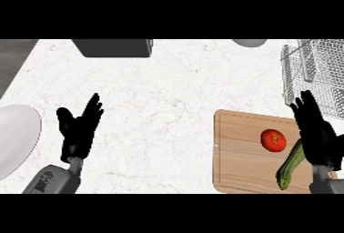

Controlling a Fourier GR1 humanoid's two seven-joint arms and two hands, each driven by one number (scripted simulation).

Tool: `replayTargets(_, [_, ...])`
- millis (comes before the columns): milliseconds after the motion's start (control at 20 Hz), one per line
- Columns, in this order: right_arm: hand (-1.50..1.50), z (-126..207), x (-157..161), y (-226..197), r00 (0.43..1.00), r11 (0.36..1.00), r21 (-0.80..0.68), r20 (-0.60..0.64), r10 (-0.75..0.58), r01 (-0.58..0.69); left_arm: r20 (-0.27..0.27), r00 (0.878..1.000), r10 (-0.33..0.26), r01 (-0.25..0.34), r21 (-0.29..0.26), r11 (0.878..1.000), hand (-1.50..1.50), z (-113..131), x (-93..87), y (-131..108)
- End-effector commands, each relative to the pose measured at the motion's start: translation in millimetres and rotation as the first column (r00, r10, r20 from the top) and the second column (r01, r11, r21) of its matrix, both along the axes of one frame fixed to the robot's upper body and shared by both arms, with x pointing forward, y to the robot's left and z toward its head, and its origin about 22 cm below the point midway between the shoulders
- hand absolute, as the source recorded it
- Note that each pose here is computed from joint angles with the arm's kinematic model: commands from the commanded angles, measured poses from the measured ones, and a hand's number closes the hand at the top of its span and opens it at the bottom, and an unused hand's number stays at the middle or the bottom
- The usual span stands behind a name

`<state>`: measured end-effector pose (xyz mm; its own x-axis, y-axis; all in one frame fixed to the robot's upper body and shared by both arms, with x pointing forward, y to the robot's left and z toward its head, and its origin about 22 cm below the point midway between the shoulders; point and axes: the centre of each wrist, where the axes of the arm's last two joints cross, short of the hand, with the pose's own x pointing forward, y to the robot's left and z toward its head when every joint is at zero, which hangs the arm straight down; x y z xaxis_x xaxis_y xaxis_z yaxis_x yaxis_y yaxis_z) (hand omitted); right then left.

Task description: Pick the tomato from the cutting board and place it in the tiered basket

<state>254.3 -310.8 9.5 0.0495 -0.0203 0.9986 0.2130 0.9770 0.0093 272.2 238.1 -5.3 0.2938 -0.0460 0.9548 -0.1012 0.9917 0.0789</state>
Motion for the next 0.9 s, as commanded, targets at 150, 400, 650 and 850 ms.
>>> replayTargets(150, [1.5,-57,-31,0,0.991,0.895,0.443,0.13,-0.017,-0.043,-0.046,0.998,0.032,-0.025,0.145,0.989,0.0,-5,-20.1,61])
replayTargets(400, [-1.5,-70,-41,7,0.876,0.81,0.586,0.403,-0.266,-0.024,-0.086,0.996,0.025,-0.01,0.169,0.986,0.0,-11,-41.3,90])
replayTargets(650, [-1.5,-92,-88,-46,0.974,0.973,-0.056,0.048,-0.223,0.226,-0.077,0.997,0.007,0.006,0.171,0.985,0.0,-10,-44.3,103])
replayTargets(850, [-1.5,-85,-105,-75,0.974,0.921,-0.383,-0.166,-0.153,0.079,-0.059,0.998,-0.006,0.016,0.174,0.985,0.0,-1,-35.4,105])
